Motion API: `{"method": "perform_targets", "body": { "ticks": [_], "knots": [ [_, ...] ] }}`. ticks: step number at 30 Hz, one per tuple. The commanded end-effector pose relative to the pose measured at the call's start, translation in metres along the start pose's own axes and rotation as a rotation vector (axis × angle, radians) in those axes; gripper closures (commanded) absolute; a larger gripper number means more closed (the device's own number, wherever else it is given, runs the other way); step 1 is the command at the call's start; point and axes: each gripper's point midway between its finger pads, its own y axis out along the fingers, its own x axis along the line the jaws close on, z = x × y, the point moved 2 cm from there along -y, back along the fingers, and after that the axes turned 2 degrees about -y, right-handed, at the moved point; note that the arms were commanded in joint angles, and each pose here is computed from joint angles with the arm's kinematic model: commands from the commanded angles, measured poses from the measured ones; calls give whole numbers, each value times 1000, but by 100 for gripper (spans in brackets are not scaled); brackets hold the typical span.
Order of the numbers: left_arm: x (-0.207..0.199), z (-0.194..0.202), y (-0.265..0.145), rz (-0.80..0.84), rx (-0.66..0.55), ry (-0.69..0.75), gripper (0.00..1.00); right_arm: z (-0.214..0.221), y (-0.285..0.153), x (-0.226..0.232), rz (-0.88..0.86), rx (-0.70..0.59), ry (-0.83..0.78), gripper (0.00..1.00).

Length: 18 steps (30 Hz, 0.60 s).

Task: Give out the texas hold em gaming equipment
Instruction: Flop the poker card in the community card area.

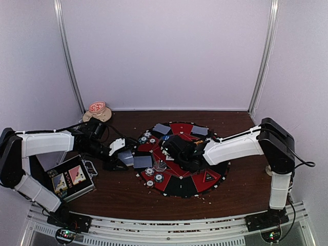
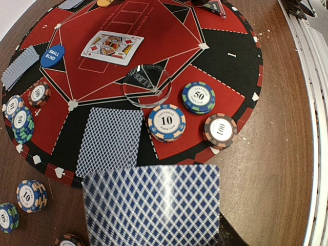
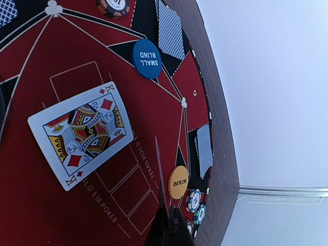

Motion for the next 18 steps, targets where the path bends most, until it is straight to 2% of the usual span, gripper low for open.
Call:
{"method": "perform_targets", "body": {
  "ticks": [1,8,18],
  "knots": [
    [0,-11,-5,-5,-43,36,54,-4,8,-14,-24,-77,15,100],
    [0,-10,-3,0,-38,36,54,-2,18,1,-72,-114,-17,100],
    [0,-10,-4,-1,-41,35,54,-3,32,21,-98,-102,-49,100]
  ]
}}
